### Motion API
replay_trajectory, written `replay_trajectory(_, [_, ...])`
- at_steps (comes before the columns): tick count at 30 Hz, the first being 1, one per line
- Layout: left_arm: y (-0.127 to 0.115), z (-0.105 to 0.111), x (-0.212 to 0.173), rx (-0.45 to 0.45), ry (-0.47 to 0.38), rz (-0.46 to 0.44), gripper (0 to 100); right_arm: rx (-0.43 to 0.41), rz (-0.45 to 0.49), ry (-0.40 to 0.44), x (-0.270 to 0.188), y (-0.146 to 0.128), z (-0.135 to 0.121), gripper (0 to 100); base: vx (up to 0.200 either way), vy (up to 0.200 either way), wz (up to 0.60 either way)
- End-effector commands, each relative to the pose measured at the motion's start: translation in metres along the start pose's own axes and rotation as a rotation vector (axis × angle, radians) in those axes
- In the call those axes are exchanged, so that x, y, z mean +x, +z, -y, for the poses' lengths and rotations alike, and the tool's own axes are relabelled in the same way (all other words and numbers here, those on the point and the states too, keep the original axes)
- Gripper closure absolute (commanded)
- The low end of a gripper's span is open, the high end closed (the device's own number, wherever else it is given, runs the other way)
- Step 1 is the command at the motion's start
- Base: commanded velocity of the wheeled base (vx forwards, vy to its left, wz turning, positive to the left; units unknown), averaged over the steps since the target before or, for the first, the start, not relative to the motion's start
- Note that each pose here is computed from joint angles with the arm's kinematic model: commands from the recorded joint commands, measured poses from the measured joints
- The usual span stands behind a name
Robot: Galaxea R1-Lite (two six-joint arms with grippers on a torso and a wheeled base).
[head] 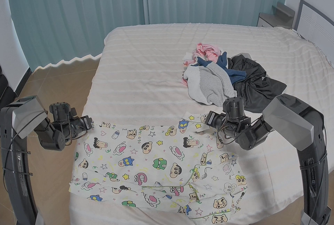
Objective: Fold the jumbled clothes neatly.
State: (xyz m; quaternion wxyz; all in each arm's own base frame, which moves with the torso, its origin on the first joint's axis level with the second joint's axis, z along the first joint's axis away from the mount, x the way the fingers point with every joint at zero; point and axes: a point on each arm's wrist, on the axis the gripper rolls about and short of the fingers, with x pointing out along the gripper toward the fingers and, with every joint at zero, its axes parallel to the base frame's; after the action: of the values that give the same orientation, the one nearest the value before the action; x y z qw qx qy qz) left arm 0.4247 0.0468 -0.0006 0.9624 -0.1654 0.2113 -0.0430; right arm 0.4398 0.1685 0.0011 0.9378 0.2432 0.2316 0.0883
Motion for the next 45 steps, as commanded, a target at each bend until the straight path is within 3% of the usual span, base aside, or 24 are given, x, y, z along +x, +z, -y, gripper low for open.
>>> replay_trajectory(1, [0.001,0.000,0.000,-0.001,0.003,0.002,100,0.007,0.097,0.008,0.010,0.018,-0.009,100,0.000,0.000,0.00])
replay_trajectory(9, [0.004,0.001,-0.003,0.001,0.001,0.010,100,0.008,0.197,0.017,0.027,0.031,-0.019,100,0.000,0.000,0.00])
replay_trajectory(16, [0.000,0.001,-0.004,-0.002,0.004,-0.002,100,-0.050,0.186,0.001,0.039,0.018,-0.011,100,0.000,0.000,0.00])
replay_trajectory(17, [0.000,0.001,-0.004,-0.003,0.004,-0.005,100,-0.049,0.190,0.003,0.040,0.019,-0.011,0,0.000,0.000,0.00])
replay_trajectory(26, [-0.001,0.000,-0.004,-0.002,0.005,-0.006,100,-0.044,0.218,-0.020,0.032,0.030,-0.004,0,0.000,0.000,0.00])
replay_trajectory(33, [-0.001,0.002,-0.003,0.000,0.002,-0.006,100,-0.070,0.062,0.015,0.010,0.014,0.009,0,0.000,0.000,0.00])
replay_trajectory(45, [0.000,0.002,-0.004,0.000,0.001,-0.004,100,-0.153,0.001,0.019,0.011,0.000,0.019,0,0.000,0.000,0.00])
